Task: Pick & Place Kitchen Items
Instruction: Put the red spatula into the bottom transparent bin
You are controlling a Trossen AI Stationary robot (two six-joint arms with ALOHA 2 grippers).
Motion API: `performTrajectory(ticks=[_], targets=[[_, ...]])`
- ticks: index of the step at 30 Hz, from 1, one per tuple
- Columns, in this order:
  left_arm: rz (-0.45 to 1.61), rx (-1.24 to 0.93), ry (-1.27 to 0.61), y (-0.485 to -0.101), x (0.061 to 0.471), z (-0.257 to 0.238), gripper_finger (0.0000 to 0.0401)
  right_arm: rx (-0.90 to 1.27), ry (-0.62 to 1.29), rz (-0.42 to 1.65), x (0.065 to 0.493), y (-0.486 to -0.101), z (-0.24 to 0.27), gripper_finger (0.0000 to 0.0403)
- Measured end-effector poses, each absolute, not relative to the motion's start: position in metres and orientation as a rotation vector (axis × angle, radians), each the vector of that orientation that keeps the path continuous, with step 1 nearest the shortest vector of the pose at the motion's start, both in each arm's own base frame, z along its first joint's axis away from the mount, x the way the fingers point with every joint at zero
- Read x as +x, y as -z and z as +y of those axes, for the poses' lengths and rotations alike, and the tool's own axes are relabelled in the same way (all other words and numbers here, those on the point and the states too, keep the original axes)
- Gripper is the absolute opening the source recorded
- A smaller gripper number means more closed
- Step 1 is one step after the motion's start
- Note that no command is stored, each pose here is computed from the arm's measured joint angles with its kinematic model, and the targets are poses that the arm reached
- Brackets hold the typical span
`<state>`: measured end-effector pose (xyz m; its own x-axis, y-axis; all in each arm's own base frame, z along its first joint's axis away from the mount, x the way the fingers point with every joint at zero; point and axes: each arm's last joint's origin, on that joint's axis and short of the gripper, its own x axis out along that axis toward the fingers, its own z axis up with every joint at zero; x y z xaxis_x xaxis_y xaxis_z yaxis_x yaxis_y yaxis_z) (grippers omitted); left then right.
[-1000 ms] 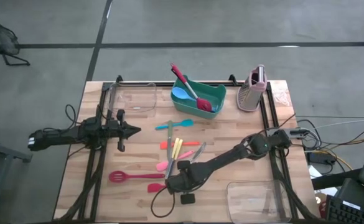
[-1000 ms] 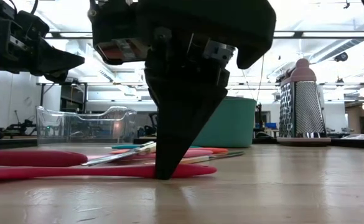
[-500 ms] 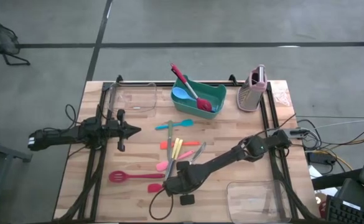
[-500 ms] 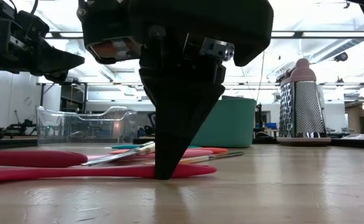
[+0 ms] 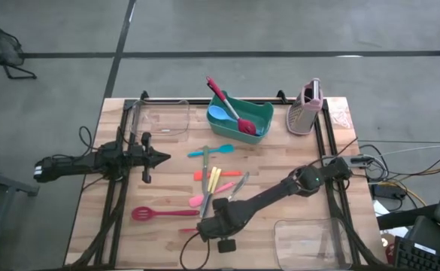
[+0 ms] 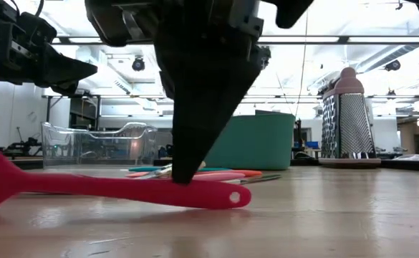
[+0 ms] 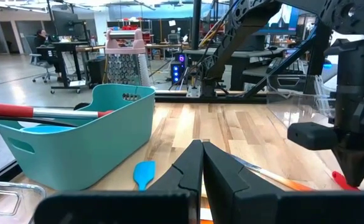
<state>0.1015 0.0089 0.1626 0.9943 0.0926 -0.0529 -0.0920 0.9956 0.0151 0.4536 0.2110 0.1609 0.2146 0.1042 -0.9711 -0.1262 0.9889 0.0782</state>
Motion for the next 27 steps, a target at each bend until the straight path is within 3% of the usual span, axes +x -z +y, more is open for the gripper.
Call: performTrajectory(ticks=[16,27], targets=[[0.054,0.013,-0.093,-0.163,0.102,0.009,0.0019,0.050,-0.158,1.297,0.458,-0.166,0.216,0.0016],[0.054,0.013,-0.093,-0.163,0.102,0.009,0.0019,0.055,-0.089,1.268,0.455,-0.150,0.221,0.0163]])
